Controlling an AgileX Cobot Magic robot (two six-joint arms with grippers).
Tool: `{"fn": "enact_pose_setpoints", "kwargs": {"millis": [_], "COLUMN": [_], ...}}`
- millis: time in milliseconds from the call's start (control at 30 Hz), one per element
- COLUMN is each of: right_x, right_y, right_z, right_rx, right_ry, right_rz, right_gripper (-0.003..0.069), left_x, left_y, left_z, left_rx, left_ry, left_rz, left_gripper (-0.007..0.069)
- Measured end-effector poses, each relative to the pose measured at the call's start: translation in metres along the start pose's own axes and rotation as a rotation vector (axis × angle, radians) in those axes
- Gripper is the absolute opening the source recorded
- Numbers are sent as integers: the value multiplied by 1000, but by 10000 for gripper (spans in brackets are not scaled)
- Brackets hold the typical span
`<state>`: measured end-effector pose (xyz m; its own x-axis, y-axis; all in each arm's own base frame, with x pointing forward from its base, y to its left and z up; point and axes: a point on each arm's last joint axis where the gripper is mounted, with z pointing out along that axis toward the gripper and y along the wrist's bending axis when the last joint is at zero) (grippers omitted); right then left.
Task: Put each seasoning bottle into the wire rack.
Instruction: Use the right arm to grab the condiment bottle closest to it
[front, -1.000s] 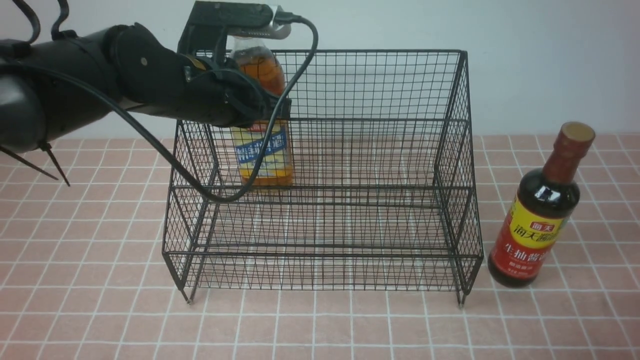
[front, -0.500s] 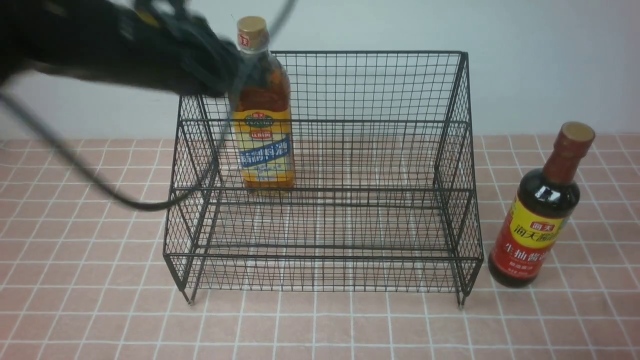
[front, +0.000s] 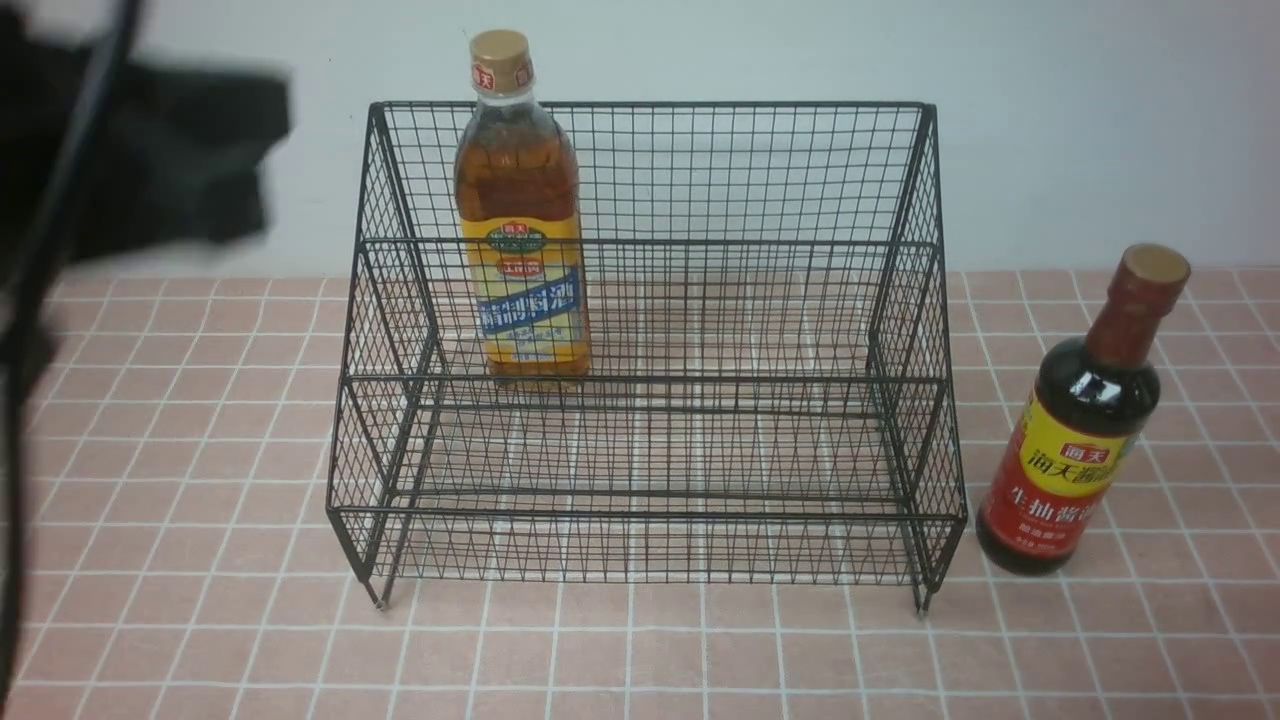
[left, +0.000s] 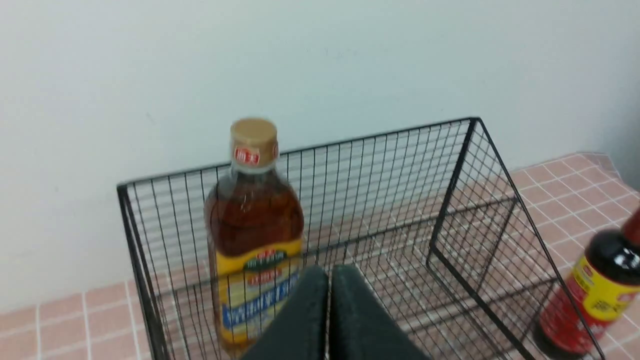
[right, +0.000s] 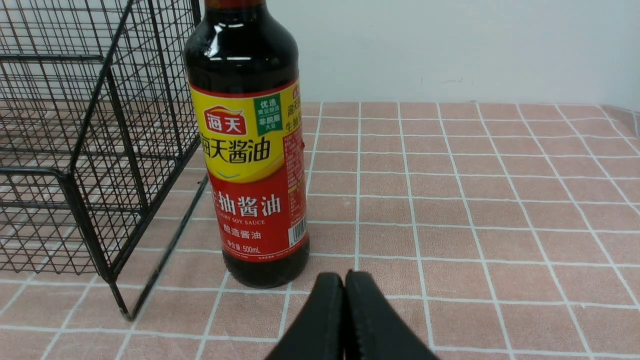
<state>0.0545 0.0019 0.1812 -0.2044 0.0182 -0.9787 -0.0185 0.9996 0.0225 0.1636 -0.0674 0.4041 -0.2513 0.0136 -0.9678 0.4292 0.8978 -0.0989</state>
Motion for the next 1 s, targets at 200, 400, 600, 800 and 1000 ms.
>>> {"fn": "enact_pose_setpoints", "kwargs": {"millis": [200,400,600,800,1000], "right_x": [0,0,0,0,0], "right_y": [0,0,0,0,0], "right_z": [0,0,0,0,0], "right_rx": [0,0,0,0,0], "right_ry": [0,0,0,0,0], "right_rz": [0,0,0,0,0], "right_gripper": [-12,-12,-12,-12,-12], "left_x": [30,28,28,43,97], "left_y": [-8,-13,-15,-11,2], "left_z": [-43,-75,-98,-108,-105], "left_rx": [37,45,23,-28,-155], "left_ry": [-18,-113,-184,-191,-157], "left_rz": [-27,38,107,158,124], "left_gripper": [-7,-7,-7,-7,-7]}}
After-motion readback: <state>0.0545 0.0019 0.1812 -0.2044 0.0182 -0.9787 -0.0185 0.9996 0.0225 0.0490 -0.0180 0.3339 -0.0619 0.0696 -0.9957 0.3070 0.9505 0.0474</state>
